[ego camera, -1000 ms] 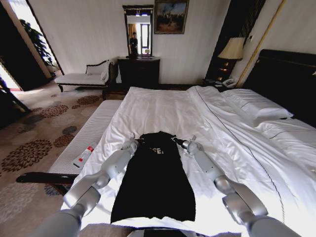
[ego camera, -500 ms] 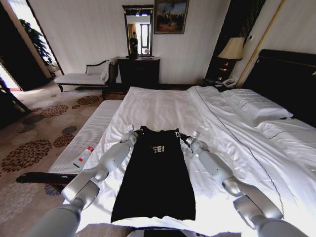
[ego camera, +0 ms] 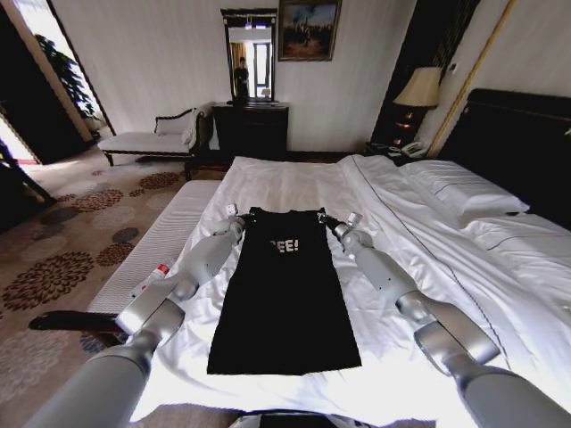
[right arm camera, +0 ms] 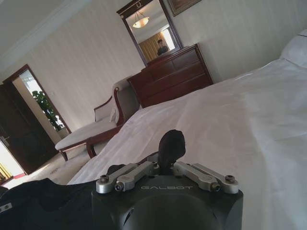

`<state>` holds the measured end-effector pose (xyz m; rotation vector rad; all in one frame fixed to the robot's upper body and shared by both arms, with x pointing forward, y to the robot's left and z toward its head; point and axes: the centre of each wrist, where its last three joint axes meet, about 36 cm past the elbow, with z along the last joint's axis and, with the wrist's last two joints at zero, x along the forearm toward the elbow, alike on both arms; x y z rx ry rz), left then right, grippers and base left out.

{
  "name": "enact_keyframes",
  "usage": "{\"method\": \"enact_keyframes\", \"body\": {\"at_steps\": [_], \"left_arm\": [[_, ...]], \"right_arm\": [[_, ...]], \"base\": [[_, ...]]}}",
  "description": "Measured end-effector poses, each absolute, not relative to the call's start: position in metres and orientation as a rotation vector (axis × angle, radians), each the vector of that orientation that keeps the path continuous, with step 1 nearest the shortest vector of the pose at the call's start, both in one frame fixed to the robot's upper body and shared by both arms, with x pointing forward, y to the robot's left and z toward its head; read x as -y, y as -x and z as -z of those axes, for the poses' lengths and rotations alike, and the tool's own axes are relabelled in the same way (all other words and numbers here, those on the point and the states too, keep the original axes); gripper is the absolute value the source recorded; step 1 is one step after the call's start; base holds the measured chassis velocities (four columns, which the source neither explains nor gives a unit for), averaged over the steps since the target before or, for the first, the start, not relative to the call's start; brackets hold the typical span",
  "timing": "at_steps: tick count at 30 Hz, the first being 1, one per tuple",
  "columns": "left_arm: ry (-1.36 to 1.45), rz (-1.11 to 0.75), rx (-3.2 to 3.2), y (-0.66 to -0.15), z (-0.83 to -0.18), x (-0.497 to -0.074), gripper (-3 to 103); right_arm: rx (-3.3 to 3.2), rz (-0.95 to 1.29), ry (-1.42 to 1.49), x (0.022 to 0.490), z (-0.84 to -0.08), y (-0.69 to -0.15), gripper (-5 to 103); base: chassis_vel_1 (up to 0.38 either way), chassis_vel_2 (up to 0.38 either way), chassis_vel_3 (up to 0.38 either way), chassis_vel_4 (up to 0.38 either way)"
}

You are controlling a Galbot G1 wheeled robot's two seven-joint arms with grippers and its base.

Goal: Fold the clothes on the bed.

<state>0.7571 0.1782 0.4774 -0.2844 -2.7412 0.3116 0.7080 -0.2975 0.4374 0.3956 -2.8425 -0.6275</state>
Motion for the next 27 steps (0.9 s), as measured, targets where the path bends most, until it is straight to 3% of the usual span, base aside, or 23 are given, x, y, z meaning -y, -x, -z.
{"method": "enact_keyframes", "body": {"at_steps": [9,27], "left_arm": [[0.284,-0.261,2.785,-0.775,-0.503,-0.175,2],[0.315,-0.239,2.820,-0.772,-0.501,-0.159,2]], "right_arm": [[2.852,0.668,-0.412,0.273,-0.438,-0.723,1],[2.893,0.657,-0.364,0.290,-0.430,-0.718,1]], "base": [[0.000,0.000,0.000,0.000],[0.000,0.000,0.000,0.000]]}}
